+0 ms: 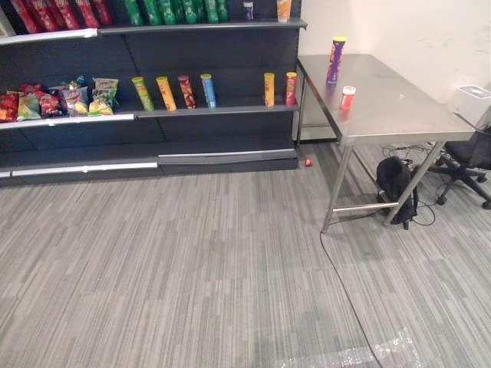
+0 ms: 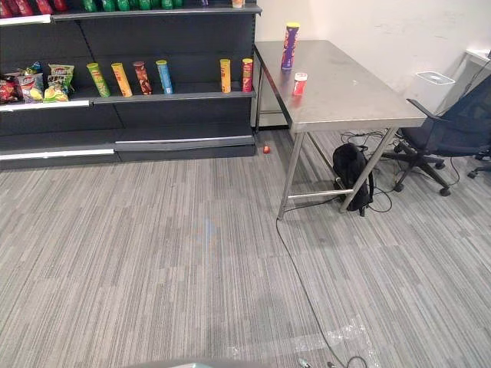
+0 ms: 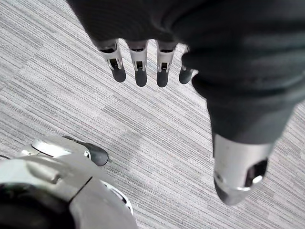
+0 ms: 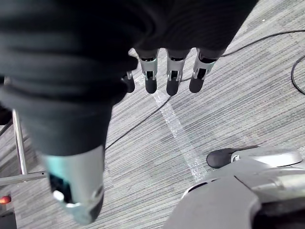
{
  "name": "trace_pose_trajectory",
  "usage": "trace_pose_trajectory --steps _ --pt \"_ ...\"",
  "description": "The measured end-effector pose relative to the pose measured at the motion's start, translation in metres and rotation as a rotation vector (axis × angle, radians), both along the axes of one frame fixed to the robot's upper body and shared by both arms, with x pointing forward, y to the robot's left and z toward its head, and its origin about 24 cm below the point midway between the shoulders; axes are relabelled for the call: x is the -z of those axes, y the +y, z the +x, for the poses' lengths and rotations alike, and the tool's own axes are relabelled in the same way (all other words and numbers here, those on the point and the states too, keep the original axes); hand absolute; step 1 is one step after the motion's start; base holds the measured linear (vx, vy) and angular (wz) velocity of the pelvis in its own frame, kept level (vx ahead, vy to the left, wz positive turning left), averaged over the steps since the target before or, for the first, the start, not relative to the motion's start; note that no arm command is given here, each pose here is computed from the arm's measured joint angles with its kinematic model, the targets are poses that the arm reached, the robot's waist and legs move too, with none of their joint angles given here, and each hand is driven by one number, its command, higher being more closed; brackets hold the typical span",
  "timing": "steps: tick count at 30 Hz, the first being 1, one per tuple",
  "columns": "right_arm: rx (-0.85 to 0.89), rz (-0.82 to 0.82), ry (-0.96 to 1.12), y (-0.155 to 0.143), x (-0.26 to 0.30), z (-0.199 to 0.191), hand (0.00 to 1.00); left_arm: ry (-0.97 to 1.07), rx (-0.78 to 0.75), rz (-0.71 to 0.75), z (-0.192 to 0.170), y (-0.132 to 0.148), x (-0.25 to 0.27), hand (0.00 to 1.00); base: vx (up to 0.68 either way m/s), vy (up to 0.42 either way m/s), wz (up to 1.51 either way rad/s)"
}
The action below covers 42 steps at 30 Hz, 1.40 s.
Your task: Put the gum and the chips on the shelf.
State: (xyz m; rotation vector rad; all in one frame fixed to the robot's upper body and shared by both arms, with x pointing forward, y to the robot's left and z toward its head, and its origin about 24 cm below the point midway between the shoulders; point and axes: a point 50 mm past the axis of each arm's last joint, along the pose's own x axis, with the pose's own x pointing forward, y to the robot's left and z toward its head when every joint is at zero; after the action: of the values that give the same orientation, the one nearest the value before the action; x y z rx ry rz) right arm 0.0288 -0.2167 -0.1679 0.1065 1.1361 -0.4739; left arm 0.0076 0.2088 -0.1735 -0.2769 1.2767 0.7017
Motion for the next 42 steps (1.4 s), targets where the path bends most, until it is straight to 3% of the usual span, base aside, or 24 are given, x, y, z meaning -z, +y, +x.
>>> trace_pose_trajectory --steps 27,32,42 --pt "0.055 0.006 -0.006 -0.003 0.0 0.004 0.0 0.086 -0.028 0.027 -0.003 -0.002 0.001 0.0 -0.02 -0.029 0.01" --pt "0.09 0.065 -0.01 -0.001 0.001 0.003 0.0 0.093 -0.037 0.026 -0.003 -0.001 0.002 0.0 -0.01 -0.005 -0.01" --pt "-0.051 0.092 -0.103 0.003 -0.002 0.023 0.0 0.063 -0.05 0.043 0.007 0.003 0.001 0.0 -0.05 -0.027 0.0"
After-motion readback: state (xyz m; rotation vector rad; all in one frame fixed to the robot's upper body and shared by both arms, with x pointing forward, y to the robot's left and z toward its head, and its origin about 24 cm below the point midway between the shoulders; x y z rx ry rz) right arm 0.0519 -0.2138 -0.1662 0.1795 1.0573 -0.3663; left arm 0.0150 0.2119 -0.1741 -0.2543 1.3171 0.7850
